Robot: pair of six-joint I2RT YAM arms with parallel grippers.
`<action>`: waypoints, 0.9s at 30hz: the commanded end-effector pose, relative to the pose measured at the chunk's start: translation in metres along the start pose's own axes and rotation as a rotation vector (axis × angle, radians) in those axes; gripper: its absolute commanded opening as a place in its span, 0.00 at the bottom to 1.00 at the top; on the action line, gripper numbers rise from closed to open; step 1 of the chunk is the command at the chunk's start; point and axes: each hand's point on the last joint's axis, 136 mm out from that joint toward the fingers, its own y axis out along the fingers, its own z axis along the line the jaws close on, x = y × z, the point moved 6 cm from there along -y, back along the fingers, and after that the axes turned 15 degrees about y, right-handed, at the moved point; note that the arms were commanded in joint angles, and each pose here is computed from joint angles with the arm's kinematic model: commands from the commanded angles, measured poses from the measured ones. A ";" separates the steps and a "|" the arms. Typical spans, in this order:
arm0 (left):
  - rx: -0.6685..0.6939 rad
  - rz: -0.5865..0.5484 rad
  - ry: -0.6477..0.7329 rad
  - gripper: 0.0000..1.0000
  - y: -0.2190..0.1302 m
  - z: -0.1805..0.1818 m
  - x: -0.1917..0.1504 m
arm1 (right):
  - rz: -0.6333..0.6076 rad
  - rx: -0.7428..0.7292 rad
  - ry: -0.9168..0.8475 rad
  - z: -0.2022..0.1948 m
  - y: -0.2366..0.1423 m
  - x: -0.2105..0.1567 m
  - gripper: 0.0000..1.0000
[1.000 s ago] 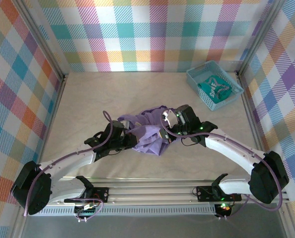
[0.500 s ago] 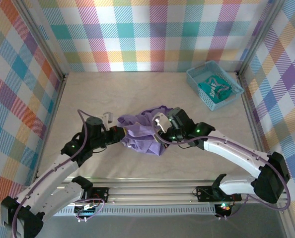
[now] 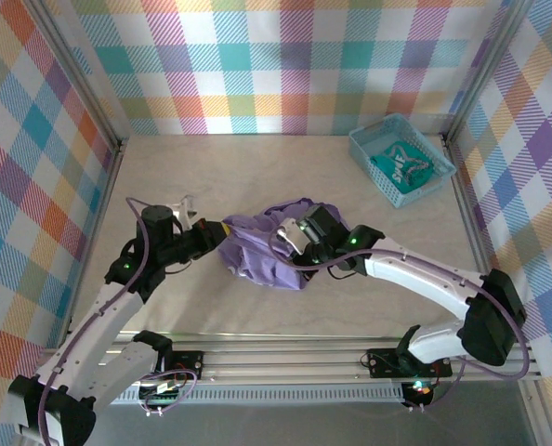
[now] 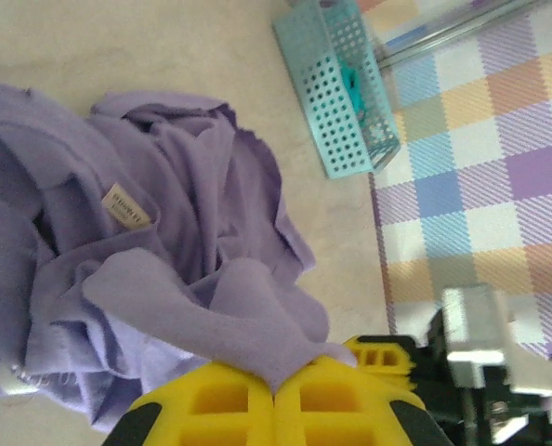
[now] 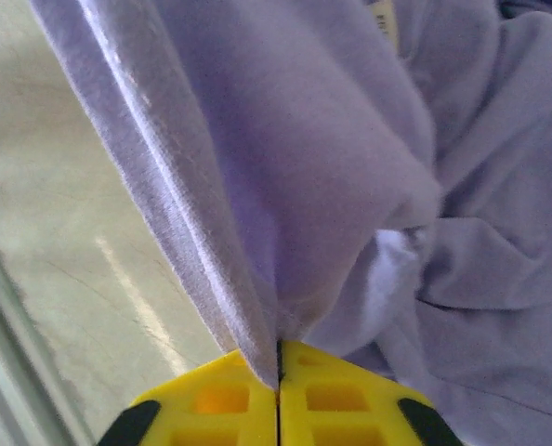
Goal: Fold the inside-out t-shirt
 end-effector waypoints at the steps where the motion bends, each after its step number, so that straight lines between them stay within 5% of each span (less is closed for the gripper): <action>1: -0.020 -0.108 0.063 0.00 -0.013 -0.019 0.036 | -0.041 0.201 -0.032 0.026 -0.020 0.005 0.20; 7: 0.088 -0.180 0.101 0.00 -0.031 -0.021 0.059 | -0.185 0.196 0.100 0.005 -0.036 0.013 0.43; 9: 0.091 -0.191 0.109 0.00 -0.033 -0.025 0.066 | -0.160 0.099 0.198 -0.015 -0.022 0.010 0.46; 14: 0.067 -0.238 0.128 0.00 -0.041 -0.041 0.086 | -0.113 0.213 0.242 -0.010 0.020 0.002 0.62; 19: 0.056 -0.269 0.151 0.00 -0.048 -0.055 0.101 | -0.156 0.155 0.220 -0.023 0.057 0.009 0.68; 21: 0.048 -0.292 0.155 0.00 -0.050 -0.060 0.109 | -0.185 0.083 0.200 -0.031 0.064 0.020 0.60; 24: 0.043 -0.345 0.165 0.00 -0.058 -0.071 0.124 | -0.253 -0.009 0.154 -0.039 0.056 0.038 0.25; 27: 0.023 -0.415 0.194 0.00 -0.074 -0.088 0.139 | -0.362 -0.063 0.109 -0.039 0.025 0.053 0.00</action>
